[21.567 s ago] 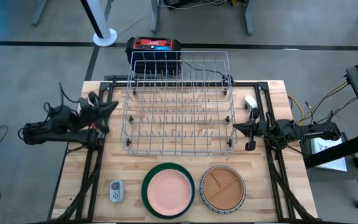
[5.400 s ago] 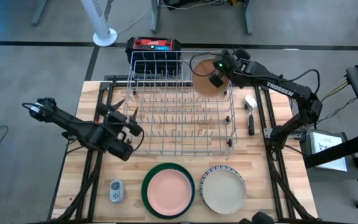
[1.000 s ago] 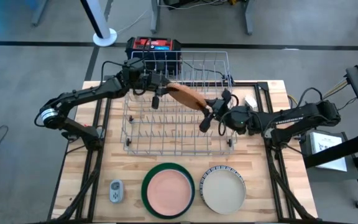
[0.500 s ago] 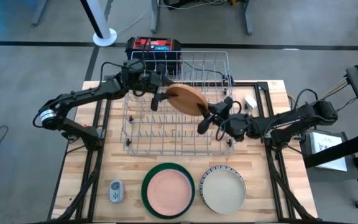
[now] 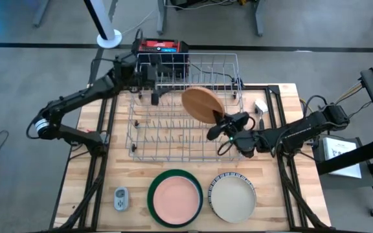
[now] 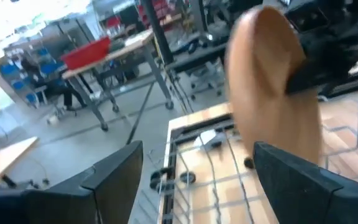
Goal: Sort dishes
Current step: Put the brown plate into the dish rack
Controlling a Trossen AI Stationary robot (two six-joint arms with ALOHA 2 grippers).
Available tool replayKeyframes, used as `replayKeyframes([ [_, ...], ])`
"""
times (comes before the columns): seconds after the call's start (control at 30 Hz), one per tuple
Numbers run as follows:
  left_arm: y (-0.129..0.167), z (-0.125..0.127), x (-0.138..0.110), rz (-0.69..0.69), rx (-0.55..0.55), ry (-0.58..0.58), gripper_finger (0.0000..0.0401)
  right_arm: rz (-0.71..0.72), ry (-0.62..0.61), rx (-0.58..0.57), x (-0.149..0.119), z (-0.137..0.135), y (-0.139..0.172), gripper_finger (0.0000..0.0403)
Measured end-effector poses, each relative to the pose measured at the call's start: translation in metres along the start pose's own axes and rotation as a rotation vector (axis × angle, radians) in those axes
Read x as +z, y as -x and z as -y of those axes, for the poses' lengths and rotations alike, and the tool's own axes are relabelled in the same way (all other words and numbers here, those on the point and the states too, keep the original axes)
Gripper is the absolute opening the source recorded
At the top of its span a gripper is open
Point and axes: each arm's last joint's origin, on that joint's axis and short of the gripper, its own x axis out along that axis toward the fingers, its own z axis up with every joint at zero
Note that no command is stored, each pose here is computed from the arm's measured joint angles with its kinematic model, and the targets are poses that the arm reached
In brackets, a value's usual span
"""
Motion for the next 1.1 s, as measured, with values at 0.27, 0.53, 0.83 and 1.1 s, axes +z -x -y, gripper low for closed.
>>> replayKeyframes([
  [0.27,0.018,-0.017,0.035,0.021,-0.005,0.140,0.0283,0.130,-0.035,-0.270,-0.003,0.010,-0.020,0.0048],
  [0.53,0.032,-0.046,0.077,0.033,0.396,0.198,0.0279,0.178,-0.046,-0.411,-0.009,0.016,-0.065,0.0048],
  [0.83,0.037,-0.063,0.091,-0.036,0.715,0.158,0.0279,0.179,0.031,-0.490,0.013,-0.002,-0.113,0.0048],
  [1.1,0.037,-0.081,0.083,-0.006,0.790,0.128,0.0279,0.137,0.162,-0.555,0.018,-0.014,-0.147,0.0047],
])
